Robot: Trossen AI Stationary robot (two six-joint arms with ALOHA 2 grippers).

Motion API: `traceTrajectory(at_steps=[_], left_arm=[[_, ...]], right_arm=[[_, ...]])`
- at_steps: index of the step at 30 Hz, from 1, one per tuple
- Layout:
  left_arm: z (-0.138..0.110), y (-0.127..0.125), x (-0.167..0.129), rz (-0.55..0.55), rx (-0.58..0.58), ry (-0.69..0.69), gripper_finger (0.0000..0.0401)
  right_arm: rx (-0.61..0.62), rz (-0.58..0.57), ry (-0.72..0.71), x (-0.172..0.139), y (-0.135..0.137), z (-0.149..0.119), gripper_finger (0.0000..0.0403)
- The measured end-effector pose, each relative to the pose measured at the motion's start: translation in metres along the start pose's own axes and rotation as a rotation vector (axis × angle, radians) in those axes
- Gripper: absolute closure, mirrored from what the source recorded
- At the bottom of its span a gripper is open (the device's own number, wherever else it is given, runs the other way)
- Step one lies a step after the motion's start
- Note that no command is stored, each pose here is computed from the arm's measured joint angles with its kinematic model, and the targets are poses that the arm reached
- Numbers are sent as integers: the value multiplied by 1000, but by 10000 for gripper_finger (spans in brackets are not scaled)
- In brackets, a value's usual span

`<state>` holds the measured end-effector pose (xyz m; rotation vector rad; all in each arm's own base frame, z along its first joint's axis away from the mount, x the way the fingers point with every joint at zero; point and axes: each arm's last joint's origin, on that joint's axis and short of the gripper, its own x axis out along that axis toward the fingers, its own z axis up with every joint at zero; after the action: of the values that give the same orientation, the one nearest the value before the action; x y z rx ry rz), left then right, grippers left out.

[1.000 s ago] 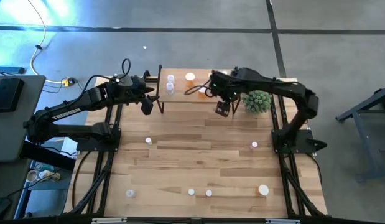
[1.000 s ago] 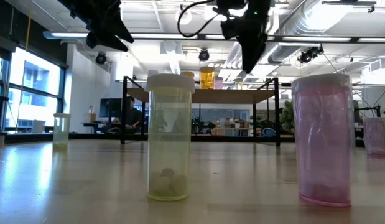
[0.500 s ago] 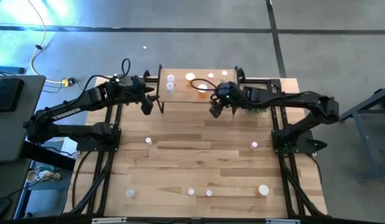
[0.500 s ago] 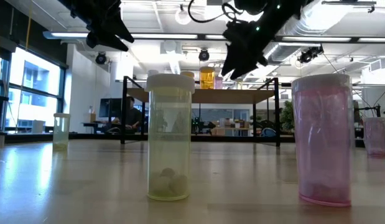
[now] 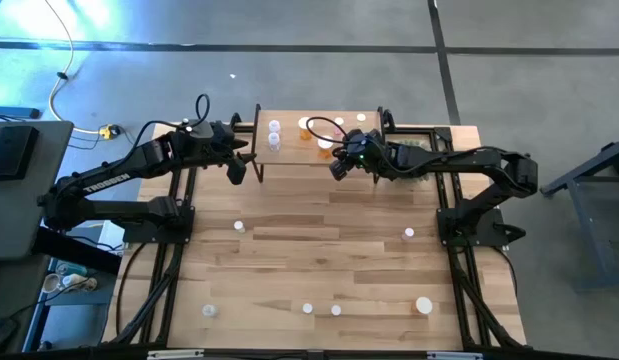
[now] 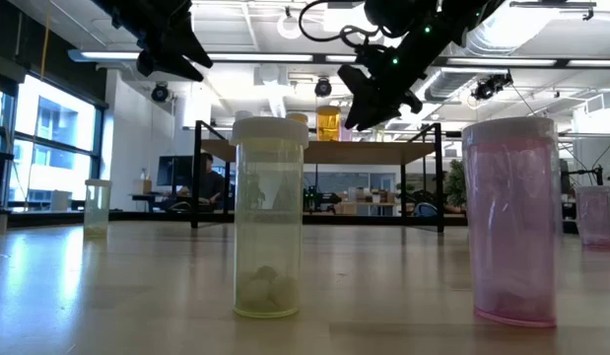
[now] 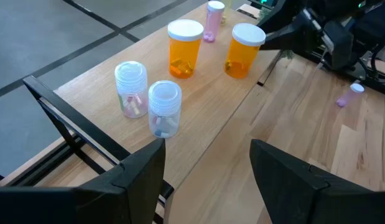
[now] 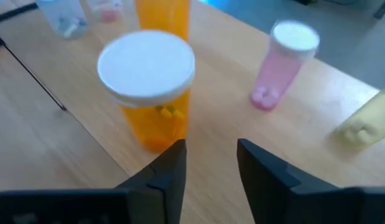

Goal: Pick and place medicine bottles onto shelf by color
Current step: Put the top orange pill bottle aligned with the other orange pill bottle on the shelf

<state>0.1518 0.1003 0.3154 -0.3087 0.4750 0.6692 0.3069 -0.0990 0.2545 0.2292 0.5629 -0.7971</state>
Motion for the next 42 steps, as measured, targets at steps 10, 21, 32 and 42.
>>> traceTrajectory(at_steps=[10, 21, 32, 42], left_arm=[[0, 0, 0, 0, 0, 0, 176], [0, 0, 0, 0, 0, 0, 176], [0, 0, 0, 0, 0, 0, 176], [0, 0, 0, -1, 0, 0, 176]], right_arm=[[56, -6, -13, 19, 4, -4, 312], [93, 31, -50, 23, 0, 3, 333], [119, 64, -69, 27, 2, 4, 362], [154, 97, -71, 46, 10, -4, 369]])
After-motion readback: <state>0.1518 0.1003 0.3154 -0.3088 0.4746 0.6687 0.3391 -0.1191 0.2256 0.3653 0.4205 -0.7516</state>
